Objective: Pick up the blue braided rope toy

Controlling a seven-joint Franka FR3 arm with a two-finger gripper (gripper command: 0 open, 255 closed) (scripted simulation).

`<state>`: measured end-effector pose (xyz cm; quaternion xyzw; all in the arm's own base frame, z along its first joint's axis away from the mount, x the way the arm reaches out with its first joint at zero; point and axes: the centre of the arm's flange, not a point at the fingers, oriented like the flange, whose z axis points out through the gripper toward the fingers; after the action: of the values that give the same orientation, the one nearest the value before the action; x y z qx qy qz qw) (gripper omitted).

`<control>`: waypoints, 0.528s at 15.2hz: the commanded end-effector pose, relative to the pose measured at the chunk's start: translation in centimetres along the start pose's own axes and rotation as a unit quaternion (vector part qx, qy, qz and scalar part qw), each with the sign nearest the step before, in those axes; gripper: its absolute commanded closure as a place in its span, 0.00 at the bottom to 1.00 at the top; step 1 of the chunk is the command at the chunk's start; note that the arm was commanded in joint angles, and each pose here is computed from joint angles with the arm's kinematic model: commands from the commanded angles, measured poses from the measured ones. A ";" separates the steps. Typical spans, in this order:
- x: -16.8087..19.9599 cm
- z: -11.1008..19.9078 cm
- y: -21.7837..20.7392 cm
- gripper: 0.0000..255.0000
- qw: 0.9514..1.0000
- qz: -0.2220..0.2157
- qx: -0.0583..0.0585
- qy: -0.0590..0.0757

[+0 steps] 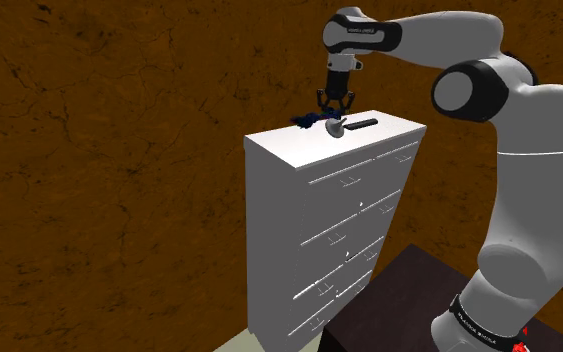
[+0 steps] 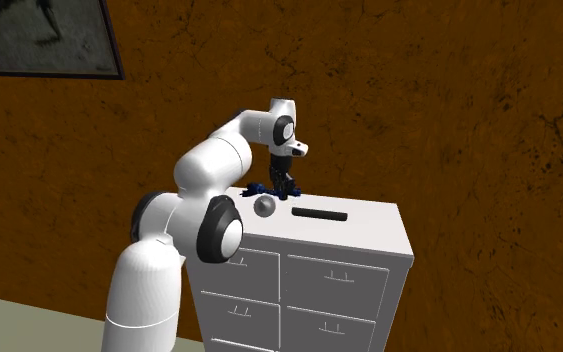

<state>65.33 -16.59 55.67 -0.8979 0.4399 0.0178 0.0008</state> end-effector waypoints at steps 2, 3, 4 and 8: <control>0.0 -1.5 0.0 1.00 1.000 0.000 0.000 0.000; 0.0 -2.0 0.0 1.00 1.000 0.000 0.000 0.000; 0.0 -2.6 0.0 1.00 1.000 0.000 0.000 0.000; -0.1 -4.7 0.1 1.00 1.000 0.000 0.000 0.000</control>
<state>65.34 -16.68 59.75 -0.8978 0.4400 0.0177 0.0008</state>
